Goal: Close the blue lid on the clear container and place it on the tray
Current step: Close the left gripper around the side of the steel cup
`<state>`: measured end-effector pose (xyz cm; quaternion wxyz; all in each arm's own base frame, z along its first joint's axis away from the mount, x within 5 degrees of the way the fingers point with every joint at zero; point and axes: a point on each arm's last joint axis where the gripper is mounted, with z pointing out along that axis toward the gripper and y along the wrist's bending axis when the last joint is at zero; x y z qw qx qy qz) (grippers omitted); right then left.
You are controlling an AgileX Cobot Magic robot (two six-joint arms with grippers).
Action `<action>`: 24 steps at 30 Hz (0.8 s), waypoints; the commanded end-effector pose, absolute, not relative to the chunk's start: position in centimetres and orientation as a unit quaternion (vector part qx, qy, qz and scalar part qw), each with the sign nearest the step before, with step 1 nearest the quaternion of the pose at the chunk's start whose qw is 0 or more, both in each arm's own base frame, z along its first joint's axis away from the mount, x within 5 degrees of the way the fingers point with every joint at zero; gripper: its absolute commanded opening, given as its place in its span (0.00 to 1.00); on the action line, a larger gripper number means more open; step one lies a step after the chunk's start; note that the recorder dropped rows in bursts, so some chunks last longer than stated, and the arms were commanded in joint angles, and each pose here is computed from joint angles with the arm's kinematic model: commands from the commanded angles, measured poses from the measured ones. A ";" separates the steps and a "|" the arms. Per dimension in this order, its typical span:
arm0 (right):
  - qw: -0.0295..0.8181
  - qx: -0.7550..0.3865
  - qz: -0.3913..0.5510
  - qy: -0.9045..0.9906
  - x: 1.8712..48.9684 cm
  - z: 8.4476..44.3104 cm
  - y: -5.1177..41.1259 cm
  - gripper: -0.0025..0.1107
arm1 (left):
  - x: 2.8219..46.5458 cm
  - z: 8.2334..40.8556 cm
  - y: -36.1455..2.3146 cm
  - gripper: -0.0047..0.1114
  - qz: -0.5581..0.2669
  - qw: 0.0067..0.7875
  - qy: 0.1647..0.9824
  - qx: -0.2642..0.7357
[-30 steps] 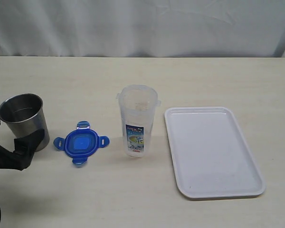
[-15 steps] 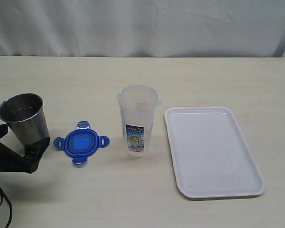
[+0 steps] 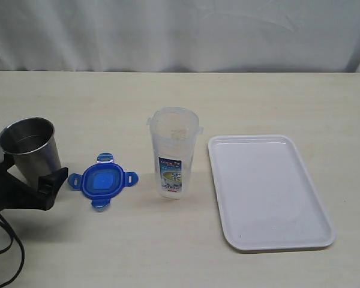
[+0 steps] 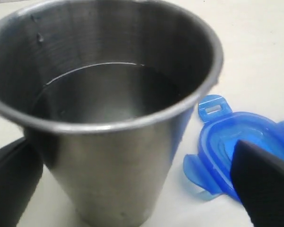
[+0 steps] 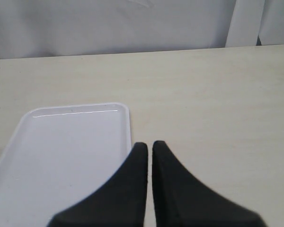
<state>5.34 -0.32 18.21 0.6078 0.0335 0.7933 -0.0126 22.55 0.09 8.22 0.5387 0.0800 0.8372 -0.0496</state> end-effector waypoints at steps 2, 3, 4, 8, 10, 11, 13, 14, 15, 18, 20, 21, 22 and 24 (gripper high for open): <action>0.610 0.030 -0.015 0.792 5.3 18.2 -0.3 0.06 | 23.8 8.7 0.0 0.94 -0.056 0.561 0.821 0.091; 0.610 0.030 -0.015 0.792 5.3 18.2 -0.3 0.06 | 23.9 8.7 0.0 0.94 -0.055 0.563 0.820 0.091; 0.610 0.030 -0.015 0.792 5.3 18.2 -0.3 0.06 | 24.0 8.8 0.0 0.94 -0.055 0.564 0.819 0.090; 0.610 0.030 -0.015 0.792 5.3 18.2 -0.3 0.06 | 24.0 8.8 0.1 0.94 -0.052 0.565 0.819 0.086; 0.610 0.030 -0.015 0.792 5.3 18.2 -0.3 0.06 | 24.0 8.8 0.2 0.94 -0.050 0.565 0.819 0.083; 0.610 0.030 -0.015 0.792 5.3 18.2 -0.3 0.06 | 24.0 8.8 0.2 0.94 -0.049 0.565 0.819 0.084; 0.610 0.030 -0.015 0.792 5.3 18.2 -0.3 0.06 | 24.0 8.8 0.2 0.94 -0.049 0.565 0.819 0.084; 0.610 0.030 -0.015 0.792 5.3 18.2 -0.3 0.06 | 24.0 8.8 0.2 0.94 -0.049 0.565 0.819 0.084; 0.610 0.030 -0.015 0.792 5.3 18.2 -0.3 0.06 | 24.0 8.8 0.2 0.94 -0.049 0.565 0.819 0.084; 0.610 0.030 -0.015 0.792 5.3 18.2 -0.3 0.06 | 24.0 8.8 0.2 0.94 -0.046 0.565 0.819 0.088; 0.610 0.030 -0.015 0.792 5.3 18.2 -0.3 0.06 | 24.1 8.8 0.3 0.94 -0.043 0.567 0.818 0.086; 0.610 0.030 -0.015 0.792 5.3 18.2 -0.3 0.06 | 24.3 8.9 0.3 0.94 -0.042 0.569 0.817 0.085; 0.610 0.030 -0.015 0.792 5.3 18.2 -0.3 0.06 | 24.3 8.9 0.3 0.94 -0.043 0.569 0.816 0.087; 0.610 0.030 -0.015 0.792 5.3 18.2 -0.3 0.06 | 24.3 8.9 0.2 0.94 -0.045 0.569 0.816 0.087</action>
